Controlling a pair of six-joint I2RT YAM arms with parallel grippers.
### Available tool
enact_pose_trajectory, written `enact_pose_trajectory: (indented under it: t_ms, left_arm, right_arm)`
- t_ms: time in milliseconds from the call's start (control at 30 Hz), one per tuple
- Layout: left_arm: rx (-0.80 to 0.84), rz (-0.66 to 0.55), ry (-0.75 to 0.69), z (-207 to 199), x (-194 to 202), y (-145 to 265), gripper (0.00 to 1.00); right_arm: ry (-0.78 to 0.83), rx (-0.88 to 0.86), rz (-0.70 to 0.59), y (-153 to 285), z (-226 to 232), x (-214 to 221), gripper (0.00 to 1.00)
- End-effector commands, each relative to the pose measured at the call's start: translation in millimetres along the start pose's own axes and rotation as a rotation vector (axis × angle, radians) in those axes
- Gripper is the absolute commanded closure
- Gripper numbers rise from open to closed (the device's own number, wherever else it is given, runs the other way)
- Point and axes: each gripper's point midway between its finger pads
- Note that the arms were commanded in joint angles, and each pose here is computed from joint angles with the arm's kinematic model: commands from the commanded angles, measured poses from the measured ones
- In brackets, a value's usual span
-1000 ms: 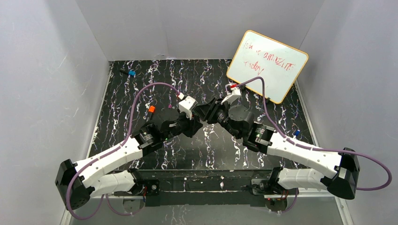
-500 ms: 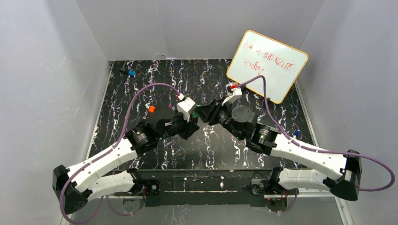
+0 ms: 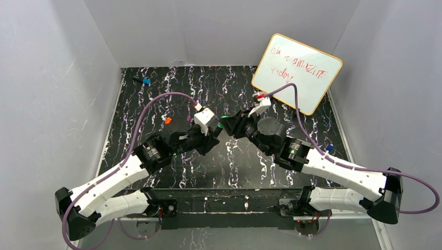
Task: Insert the pens into the pen caps
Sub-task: Insert the pen cap onto the pen.
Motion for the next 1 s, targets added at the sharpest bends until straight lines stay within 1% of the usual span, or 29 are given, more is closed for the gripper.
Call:
enact_pose_trajectory:
  t_ms: [0,200,267,367,500,667,867,967]
  left_arm:
    - [-0.018,-0.231,-0.022,6,-71,19,1.00]
    - [-0.024,-0.243,-0.015,7,-72,18,1.00]
    - [-0.040,-0.255,-0.005,10,-73,18,1.00]
    - [-0.060,-0.284,0.008,13,-75,18,1.00]
    - [-0.079,-0.318,0.021,16,-80,17,1.00]
    - [-0.089,-0.322,0.011,18,-83,18,1.00]
    - [-0.096,-0.325,-0.013,20,-87,24,1.00]
    - [-0.132,-0.335,-0.011,26,-89,27,1.00]
  right_arm:
    - [0.076,0.067,0.093,4,-20,23,0.99]
    - [0.040,0.048,0.081,0,-13,22,0.99]
    - [-0.005,0.020,0.067,-1,-7,21,0.99]
    - [-0.068,-0.011,0.078,-4,-1,27,0.99]
    - [-0.106,-0.041,0.092,-10,7,34,0.99]
    - [-0.089,-0.051,0.106,-14,15,38,0.99]
    - [-0.055,-0.036,0.133,-13,13,48,0.99]
    - [-0.042,-0.038,0.145,-13,13,51,0.99]
Point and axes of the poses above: each gripper's point midway between its finger pads, its own y axis back along the fingers, its own z axis along the line the jaws close on, x = y × z, and after that the axes turned 12 degrees about -y, right-handed
